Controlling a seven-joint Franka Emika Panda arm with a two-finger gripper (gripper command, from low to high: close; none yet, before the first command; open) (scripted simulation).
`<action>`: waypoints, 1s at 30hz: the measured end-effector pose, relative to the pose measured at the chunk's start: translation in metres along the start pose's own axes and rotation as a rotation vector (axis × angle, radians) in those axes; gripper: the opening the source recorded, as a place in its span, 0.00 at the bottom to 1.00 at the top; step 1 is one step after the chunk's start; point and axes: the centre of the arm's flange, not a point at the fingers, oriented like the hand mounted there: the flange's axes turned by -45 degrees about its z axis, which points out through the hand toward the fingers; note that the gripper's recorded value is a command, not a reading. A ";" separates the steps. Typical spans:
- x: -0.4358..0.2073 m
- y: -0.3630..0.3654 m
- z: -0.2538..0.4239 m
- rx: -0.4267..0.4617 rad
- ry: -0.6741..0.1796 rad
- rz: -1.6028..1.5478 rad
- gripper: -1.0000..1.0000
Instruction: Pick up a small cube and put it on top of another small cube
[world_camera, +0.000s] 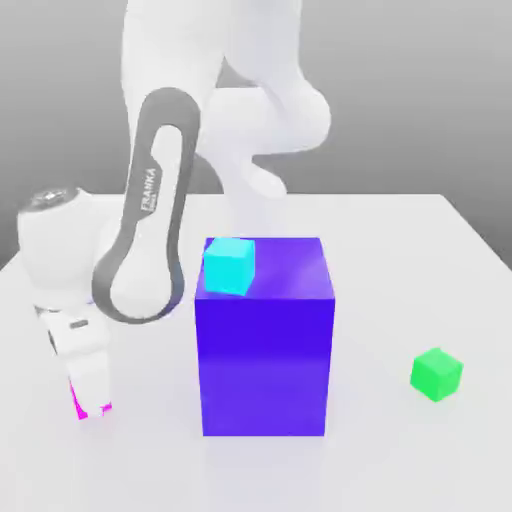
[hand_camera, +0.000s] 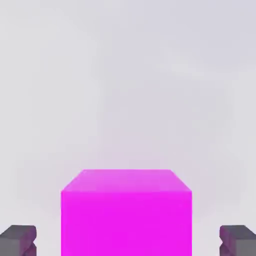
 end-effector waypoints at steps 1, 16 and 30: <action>0.000 0.000 0.000 0.000 0.000 0.000 0.00; 0.000 0.000 -0.061 0.000 -0.001 0.000 0.00; 0.097 0.235 -0.095 0.041 0.082 -0.072 0.00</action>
